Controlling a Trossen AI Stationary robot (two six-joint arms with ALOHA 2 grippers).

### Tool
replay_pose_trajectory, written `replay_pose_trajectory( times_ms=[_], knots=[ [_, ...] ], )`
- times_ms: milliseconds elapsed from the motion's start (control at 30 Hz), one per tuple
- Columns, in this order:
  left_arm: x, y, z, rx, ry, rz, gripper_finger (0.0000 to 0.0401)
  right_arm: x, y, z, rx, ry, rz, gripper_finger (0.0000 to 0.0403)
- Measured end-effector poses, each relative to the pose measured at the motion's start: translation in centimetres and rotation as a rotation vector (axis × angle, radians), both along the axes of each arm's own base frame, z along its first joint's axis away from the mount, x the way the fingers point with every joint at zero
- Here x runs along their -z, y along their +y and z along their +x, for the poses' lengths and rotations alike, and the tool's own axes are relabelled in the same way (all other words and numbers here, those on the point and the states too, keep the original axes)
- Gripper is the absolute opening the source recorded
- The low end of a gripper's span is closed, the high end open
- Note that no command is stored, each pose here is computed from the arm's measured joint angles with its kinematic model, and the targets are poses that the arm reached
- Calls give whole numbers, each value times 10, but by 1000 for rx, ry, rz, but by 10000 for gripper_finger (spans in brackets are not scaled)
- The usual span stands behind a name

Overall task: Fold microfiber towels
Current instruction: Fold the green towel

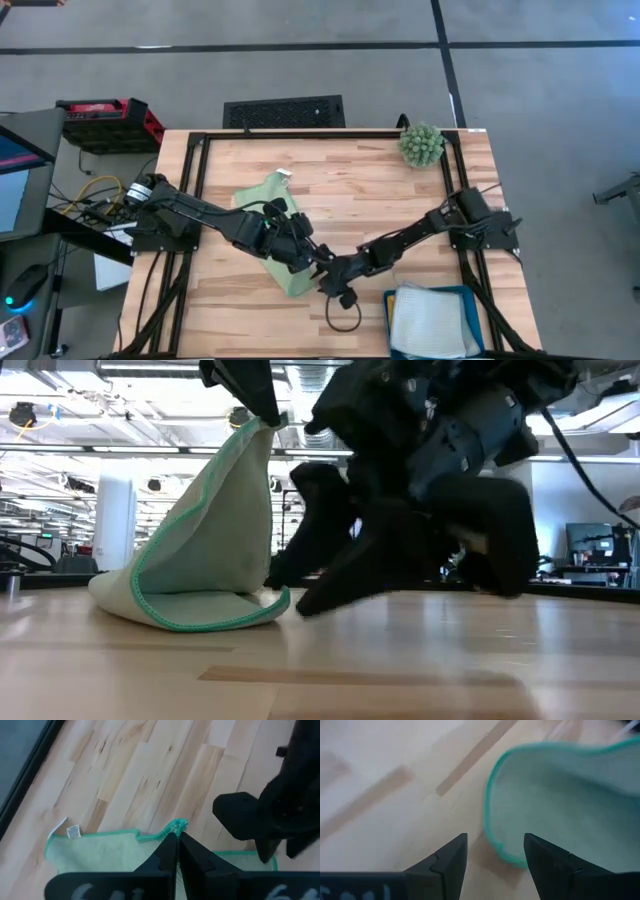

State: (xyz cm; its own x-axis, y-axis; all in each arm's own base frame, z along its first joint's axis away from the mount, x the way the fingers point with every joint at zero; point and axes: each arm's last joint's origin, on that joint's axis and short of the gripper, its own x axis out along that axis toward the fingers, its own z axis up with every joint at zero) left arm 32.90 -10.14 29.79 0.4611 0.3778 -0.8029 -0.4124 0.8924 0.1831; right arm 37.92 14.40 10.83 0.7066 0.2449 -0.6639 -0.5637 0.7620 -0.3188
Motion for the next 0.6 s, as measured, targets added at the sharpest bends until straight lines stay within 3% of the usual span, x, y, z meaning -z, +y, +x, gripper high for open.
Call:
replay_pose_trajectory(
  times_ms=[333, 600],
  knots=[
    [0, 0, -1, -3, 13, 3, 0, 11, 2, 9, 6, 11, -2, 208],
    [1, 1, -2, -2, 24, 6, 0, 13, -1, 9, 43, 42, 29, 117]
  ],
)
